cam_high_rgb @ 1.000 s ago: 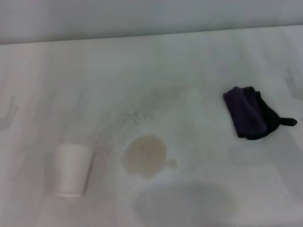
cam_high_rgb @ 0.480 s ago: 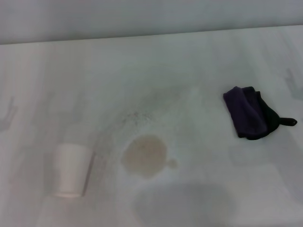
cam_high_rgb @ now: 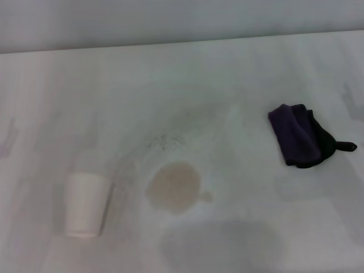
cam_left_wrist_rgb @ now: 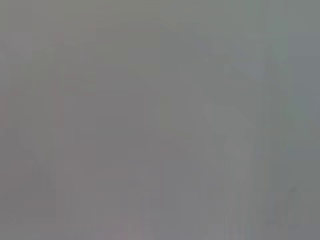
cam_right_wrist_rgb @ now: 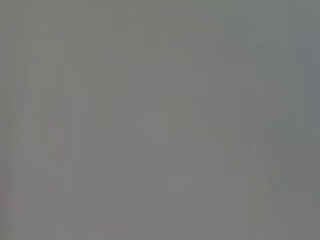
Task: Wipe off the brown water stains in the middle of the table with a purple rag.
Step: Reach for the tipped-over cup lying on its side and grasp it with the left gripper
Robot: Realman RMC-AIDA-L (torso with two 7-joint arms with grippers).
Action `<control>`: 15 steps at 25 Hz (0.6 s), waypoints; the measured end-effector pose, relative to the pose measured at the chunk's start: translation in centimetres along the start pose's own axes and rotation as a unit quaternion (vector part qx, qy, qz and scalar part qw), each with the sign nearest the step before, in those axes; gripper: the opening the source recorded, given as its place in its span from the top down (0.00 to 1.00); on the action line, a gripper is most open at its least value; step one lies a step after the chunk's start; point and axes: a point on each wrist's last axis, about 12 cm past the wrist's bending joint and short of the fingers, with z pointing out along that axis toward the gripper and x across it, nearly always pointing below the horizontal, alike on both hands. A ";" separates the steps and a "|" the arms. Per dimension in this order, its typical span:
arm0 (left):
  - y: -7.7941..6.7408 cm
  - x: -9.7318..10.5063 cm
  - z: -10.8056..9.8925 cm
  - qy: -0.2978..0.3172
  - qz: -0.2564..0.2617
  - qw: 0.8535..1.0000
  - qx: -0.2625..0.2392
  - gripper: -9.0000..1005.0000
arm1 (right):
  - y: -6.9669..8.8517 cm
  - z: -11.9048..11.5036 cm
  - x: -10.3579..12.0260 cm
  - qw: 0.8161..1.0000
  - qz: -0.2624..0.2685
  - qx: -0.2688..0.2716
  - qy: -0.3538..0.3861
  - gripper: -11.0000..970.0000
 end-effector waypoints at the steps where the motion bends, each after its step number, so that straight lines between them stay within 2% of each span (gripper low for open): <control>1: 0.0 0.0 0.0 0.001 -0.015 1.000 0.005 0.12 | 0.0 0.0 0.0 1.000 0.000 0.000 0.000 0.28; 5: 0.3 -0.5 0.3 0.006 -0.073 0.996 0.052 0.12 | 0.1 0.3 -0.1 1.000 0.002 -0.001 -0.003 0.28; 7: 0.9 -0.9 0.5 0.016 -0.105 0.991 0.079 0.12 | 0.1 0.3 -0.1 1.000 0.008 -0.001 -0.004 0.28; 10: 2.1 -1.5 0.9 0.039 -0.154 0.981 0.110 0.12 | 0.1 0.3 -0.1 1.000 0.020 -0.003 -0.004 0.28; 15: 3.5 -2.6 1.6 0.097 -0.195 0.961 0.168 0.12 | 0.3 0.3 -0.2 1.000 0.025 -0.008 -0.008 0.28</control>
